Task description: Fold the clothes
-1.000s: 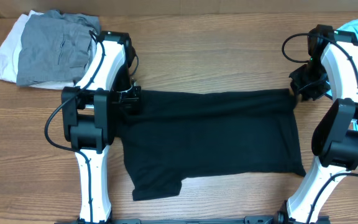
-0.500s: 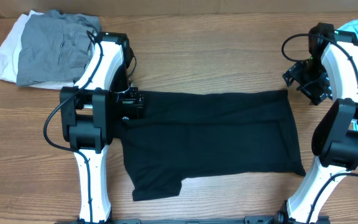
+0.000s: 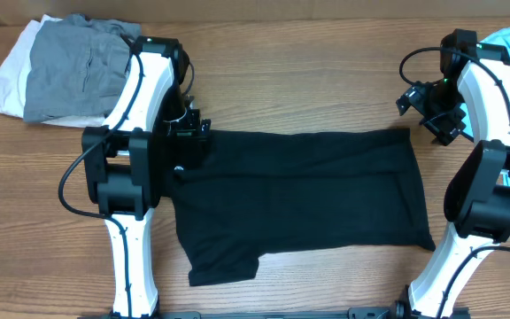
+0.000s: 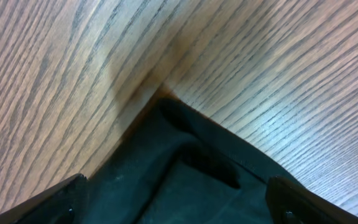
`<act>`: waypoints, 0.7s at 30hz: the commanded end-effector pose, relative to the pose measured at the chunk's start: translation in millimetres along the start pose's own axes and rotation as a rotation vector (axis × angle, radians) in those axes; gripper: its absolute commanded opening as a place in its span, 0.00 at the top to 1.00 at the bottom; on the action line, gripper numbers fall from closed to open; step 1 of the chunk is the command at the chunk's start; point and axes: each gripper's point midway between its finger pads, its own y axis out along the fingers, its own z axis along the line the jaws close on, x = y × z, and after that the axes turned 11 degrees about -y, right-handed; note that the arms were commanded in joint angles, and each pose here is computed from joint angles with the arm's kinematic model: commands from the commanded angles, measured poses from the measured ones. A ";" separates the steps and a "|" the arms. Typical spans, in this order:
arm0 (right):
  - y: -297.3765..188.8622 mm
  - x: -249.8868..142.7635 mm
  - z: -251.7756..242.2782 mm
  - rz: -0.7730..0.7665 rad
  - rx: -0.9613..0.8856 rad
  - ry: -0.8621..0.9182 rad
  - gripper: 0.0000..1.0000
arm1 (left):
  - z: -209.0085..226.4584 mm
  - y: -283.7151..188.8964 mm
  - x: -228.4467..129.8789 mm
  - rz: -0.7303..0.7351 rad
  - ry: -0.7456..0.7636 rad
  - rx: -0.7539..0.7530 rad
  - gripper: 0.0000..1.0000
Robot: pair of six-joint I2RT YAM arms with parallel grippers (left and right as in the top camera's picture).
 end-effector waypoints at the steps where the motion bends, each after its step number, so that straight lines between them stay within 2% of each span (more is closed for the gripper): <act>1: -15.6 4.5 3.0 -0.040 0.025 -0.007 0.05 | -4.2 -17.4 4.6 -0.063 0.023 -0.038 0.09; 4: -15.6 5.0 3.2 -0.043 0.026 -0.007 0.05 | -5.4 -17.3 5.4 -0.065 0.023 -0.045 0.20; 9: -15.6 5.2 3.3 -0.043 0.026 -0.008 0.05 | -11.3 -16.9 -1.6 -0.033 0.023 -0.078 0.21; 15: -15.7 6.2 3.8 -0.047 0.028 -0.008 0.05 | -11.6 -11.8 -15.4 0.032 0.015 -0.088 0.29; 19: -15.7 6.2 3.8 -0.047 0.028 -0.008 0.05 | -0.4 -2.7 -24.6 0.079 -0.025 -0.033 0.30; 21: -15.7 6.3 3.8 -0.048 0.028 -0.008 0.05 | 11.8 1.7 -25.8 0.087 -0.062 0.023 0.34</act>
